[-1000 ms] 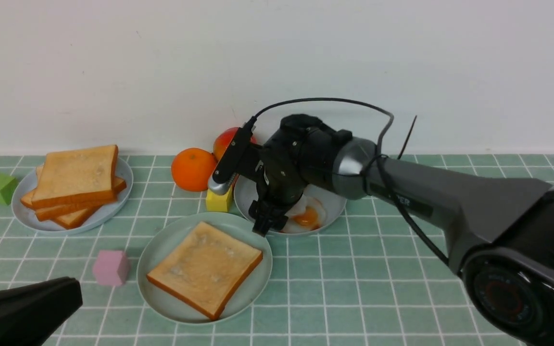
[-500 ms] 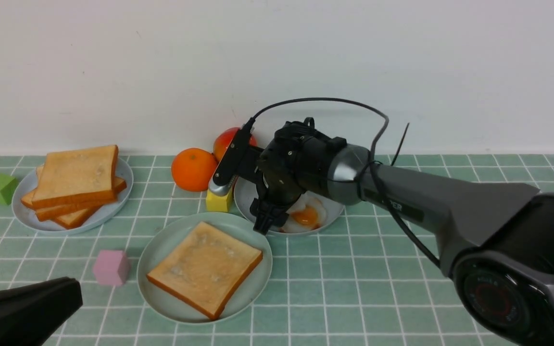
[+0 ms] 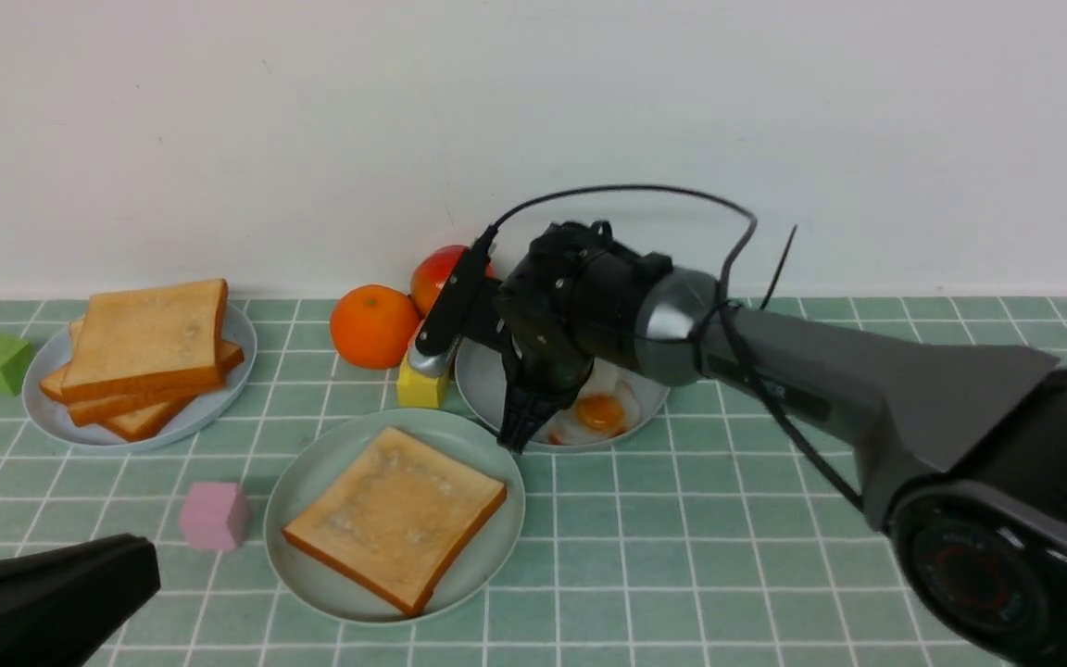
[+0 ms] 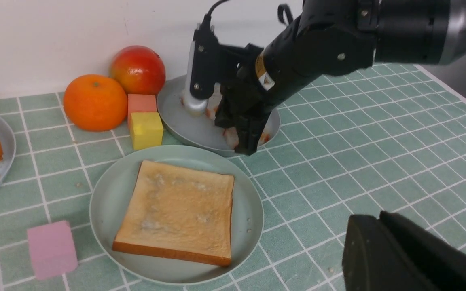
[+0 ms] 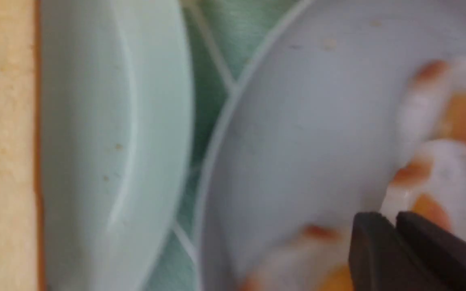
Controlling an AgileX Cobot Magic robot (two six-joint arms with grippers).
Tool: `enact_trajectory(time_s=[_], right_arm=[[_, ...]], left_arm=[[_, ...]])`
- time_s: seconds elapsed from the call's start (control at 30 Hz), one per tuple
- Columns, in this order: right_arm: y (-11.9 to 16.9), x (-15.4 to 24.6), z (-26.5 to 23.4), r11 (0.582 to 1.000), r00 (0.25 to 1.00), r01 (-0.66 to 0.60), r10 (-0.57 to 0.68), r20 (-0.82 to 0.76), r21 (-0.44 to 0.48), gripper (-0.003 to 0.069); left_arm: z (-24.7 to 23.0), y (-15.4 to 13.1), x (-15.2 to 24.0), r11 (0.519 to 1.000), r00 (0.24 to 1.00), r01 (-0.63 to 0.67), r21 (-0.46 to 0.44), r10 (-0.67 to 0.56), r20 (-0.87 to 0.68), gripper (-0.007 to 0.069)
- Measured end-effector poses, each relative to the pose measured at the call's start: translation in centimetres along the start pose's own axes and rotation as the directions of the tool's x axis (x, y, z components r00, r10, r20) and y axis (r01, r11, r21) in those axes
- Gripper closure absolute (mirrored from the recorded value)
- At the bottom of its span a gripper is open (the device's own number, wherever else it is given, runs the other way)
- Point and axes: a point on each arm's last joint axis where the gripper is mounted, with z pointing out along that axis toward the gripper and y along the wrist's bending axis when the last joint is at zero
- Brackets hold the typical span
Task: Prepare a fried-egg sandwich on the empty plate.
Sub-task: Use the right arm to grab a fried egg, then use the right arm to place the fried egg on the slice of bread in the middle
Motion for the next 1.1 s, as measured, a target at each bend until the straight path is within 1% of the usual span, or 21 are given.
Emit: enact_trajectory(time_s=[0.27,0.37,0.43,0.5,0.6,0.63,0.67,0.7,0.73,0.77,0.93,1.1], right_arm=[[-1.8,-0.4,-4.1,0.999,0.999,-0.028,0.028,0.015,0.026,0.0605],[-2.1,-0.5,-5.9,0.999,0.999,-0.053,0.053,0.012,0.007,0.0605],[-1.5,-1.0,-7.9,0.996,0.996,-0.084,0.085,0.026,-0.044,0.0605],[-0.5,-1.7,-9.5,0.991,0.993,-0.098,0.103,0.051,-0.095,0.0605],[2.2,-3.0,-11.5,0.976,0.989,-0.1,0.119,0.091,-0.196,0.0605],[3.3,-3.5,-11.9,0.967,0.987,-0.099,0.126,0.1,-0.234,0.0605],[3.6,-3.6,-12.0,0.965,0.987,-0.095,0.123,0.103,-0.242,0.0605],[5.1,-4.1,-12.1,0.954,0.986,-0.09,0.126,0.11,-0.287,0.0605],[5.5,-4.2,-12.1,0.951,0.986,-0.088,0.126,0.112,-0.297,0.0605],[7.0,-4.7,-11.7,0.942,0.985,-0.077,0.121,0.119,-0.327,0.0605],[9.7,-5.0,-9.1,0.932,0.99,-0.057,0.098,0.099,-0.357,0.0605],[10.3,-5.0,-7.6,0.933,0.991,-0.055,0.095,0.097,-0.356,0.0605]], left_arm=[[0.0,0.0,0.0,1.0,1.0,0.0,0.0,0.0,0.001,0.0586],[0.0,0.0,0.0,1.0,1.0,-0.002,0.0,0.002,0.001,0.0586],[0.0,0.0,0.0,1.0,1.0,-0.006,-0.002,0.006,0.002,0.0586],[0.0,0.0,0.0,1.0,1.0,-0.008,-0.002,0.008,0.002,0.0586],[0.0,0.0,0.0,1.0,1.0,-0.013,-0.004,0.013,0.003,0.0586],[0.0,0.0,0.0,1.0,1.0,-0.013,-0.004,0.013,0.003,0.0588],[0.0,0.0,0.0,1.0,1.0,-0.013,-0.004,0.013,0.003,0.0588],[0.0,0.0,0.0,1.0,1.0,-0.012,-0.004,0.012,0.003,0.0589],[0.0,0.0,0.0,1.0,1.0,-0.008,-0.003,0.008,0.003,0.0589],[0.0,0.0,0.0,1.0,1.0,0.003,-0.003,-0.003,0.003,0.0589],[0.0,0.0,0.0,0.999,0.999,0.032,-0.003,-0.032,0.003,0.0589],[0.0,0.0,0.0,0.999,0.999,0.035,-0.003,-0.035,0.003,0.0589]])
